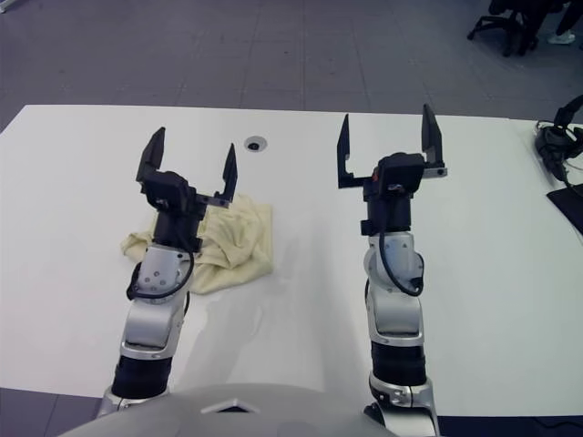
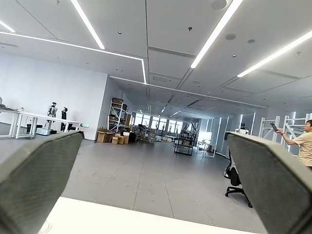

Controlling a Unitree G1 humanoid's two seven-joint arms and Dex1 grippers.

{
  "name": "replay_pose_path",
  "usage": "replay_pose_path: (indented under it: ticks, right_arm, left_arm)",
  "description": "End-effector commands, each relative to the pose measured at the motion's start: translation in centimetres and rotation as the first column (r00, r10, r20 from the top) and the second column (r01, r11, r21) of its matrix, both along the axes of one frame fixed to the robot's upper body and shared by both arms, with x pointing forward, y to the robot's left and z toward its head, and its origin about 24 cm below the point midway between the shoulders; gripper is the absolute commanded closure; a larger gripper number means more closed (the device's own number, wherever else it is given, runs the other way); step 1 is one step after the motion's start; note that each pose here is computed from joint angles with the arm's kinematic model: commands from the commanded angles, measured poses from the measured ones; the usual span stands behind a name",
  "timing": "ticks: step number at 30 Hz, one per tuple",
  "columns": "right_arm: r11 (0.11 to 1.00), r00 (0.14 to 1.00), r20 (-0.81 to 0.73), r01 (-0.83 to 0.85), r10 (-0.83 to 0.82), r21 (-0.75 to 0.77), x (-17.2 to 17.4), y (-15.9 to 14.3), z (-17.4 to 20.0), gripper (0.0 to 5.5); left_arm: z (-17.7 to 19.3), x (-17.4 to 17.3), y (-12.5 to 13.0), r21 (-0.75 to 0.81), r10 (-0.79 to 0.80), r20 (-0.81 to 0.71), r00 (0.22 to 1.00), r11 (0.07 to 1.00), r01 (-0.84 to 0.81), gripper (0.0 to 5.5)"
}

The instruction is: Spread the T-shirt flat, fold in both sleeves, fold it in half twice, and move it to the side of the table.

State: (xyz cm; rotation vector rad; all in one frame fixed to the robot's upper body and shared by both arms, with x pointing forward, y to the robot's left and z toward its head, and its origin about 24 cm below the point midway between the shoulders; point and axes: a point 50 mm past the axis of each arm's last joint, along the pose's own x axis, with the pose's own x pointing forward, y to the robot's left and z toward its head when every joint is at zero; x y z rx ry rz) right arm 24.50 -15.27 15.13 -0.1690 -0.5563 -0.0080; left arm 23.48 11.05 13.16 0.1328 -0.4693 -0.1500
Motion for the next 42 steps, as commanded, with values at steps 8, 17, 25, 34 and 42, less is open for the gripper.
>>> replay_pose_path:
  ticks: [8,17,25,34,42]
  right_arm:
    - [1.000,1.000,0.001,-0.001,0.001,0.001,-0.3,-0.2,0.3,0.14]
    - [1.000,1.000,-0.006,0.028,-0.028,0.001,-0.8,0.1,0.2,0.14]
    - [1.000,1.000,-0.001,0.024,-0.024,0.008,-1.3,0.7,0.6,0.14]
    - [1.000,1.000,-0.003,0.002,-0.002,-0.016,-1.3,1.3,0.6,0.14]
    - [0.999,1.000,0.003,0.002,-0.002,-0.033,-1.5,1.6,0.7,0.14]
  left_arm:
    - [0.2,0.2,0.3,0.017,0.014,-0.032,0.999,1.000,-0.014,0.10]
    - [0.2,3.1,5.7,0.403,0.021,-0.235,0.972,0.912,0.078,0.10]
    - [-2.0,4.2,15.3,0.837,0.232,-0.409,0.883,0.481,0.261,0.10]
    - [-8.2,3.0,18.3,0.850,0.351,-0.526,0.775,0.194,0.490,0.10]
    - [-10.7,1.5,14.7,0.770,0.184,-0.637,0.748,0.197,0.607,0.10]
